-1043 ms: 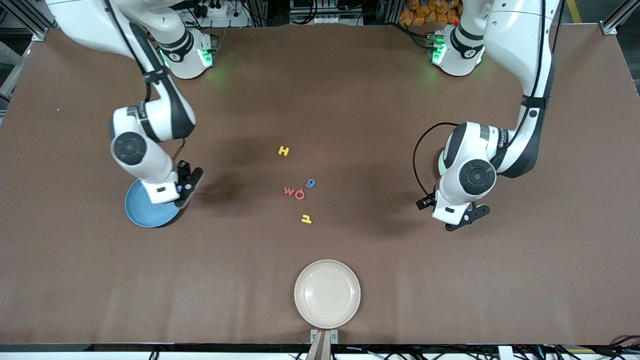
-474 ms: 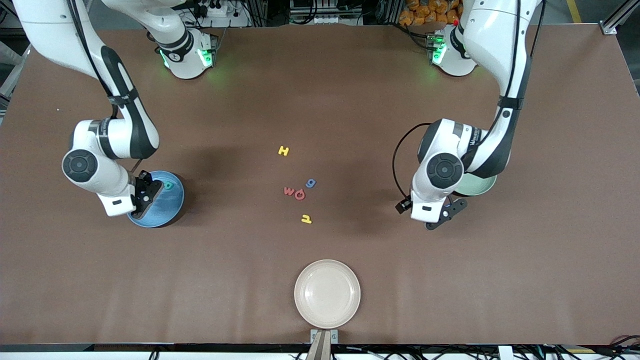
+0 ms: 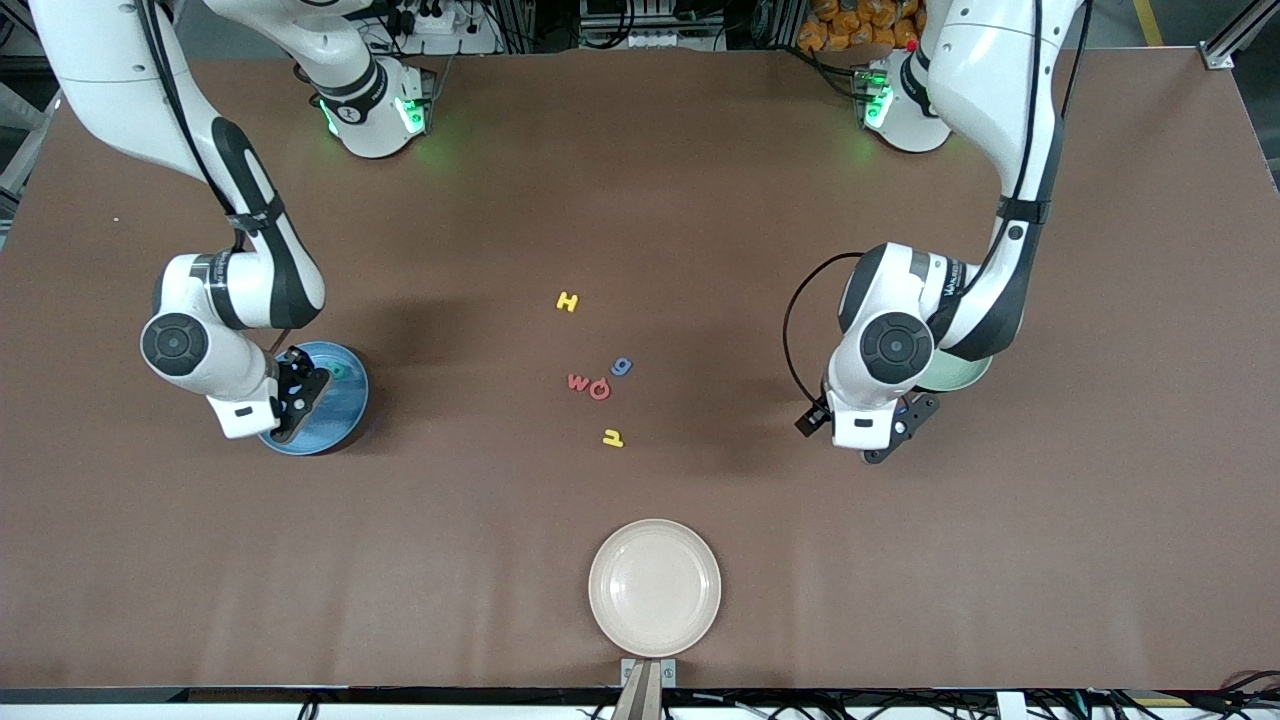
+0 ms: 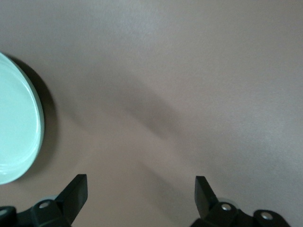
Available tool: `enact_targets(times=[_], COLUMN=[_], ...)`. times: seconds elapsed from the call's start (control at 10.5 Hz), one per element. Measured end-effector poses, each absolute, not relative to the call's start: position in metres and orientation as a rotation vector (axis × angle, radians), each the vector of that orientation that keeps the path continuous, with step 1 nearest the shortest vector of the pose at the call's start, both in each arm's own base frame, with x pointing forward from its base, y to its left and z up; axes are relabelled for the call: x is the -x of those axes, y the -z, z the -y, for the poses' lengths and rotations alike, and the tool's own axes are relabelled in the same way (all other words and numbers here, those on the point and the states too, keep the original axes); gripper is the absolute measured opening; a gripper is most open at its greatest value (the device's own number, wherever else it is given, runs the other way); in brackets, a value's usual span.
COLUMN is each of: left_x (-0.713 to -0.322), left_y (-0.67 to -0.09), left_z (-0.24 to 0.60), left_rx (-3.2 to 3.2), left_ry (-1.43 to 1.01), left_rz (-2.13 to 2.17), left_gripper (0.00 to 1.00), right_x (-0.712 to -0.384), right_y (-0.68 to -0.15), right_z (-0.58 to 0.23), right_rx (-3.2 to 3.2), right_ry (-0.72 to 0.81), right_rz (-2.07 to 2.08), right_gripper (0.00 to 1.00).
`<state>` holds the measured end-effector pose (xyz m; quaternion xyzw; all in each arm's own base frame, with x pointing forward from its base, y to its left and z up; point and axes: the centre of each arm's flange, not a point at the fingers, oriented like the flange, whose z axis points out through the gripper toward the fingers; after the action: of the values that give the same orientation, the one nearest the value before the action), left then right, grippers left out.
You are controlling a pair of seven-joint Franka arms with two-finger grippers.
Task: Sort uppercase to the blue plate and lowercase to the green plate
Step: 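Move the left gripper to the letters while the right gripper withdraws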
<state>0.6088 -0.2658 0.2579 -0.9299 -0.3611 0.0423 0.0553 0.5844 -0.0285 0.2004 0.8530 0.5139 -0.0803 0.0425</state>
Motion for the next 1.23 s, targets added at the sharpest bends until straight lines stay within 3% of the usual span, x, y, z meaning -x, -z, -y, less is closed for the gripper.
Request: enact_targets(times=[0.57,1.23], left_x=[-0.591,-0.573], left_y=[-0.229,-0.275], left_z=[0.313,0.427], left_rx=[2.744,2.73], left_ry=[-0.132,-0.032], left_rz=[1.198,1.521], left_gripper=[1.0,1.0], right_x=[-0.598,-0.607], right_y=[-0.216,-0.26], right_z=[0.024,-0.038], right_rx=[-2.602,-2.693], right_ry=[0.231,0.25], right_rz=[-1.573,-1.494], right_gripper=[0.65,0.62])
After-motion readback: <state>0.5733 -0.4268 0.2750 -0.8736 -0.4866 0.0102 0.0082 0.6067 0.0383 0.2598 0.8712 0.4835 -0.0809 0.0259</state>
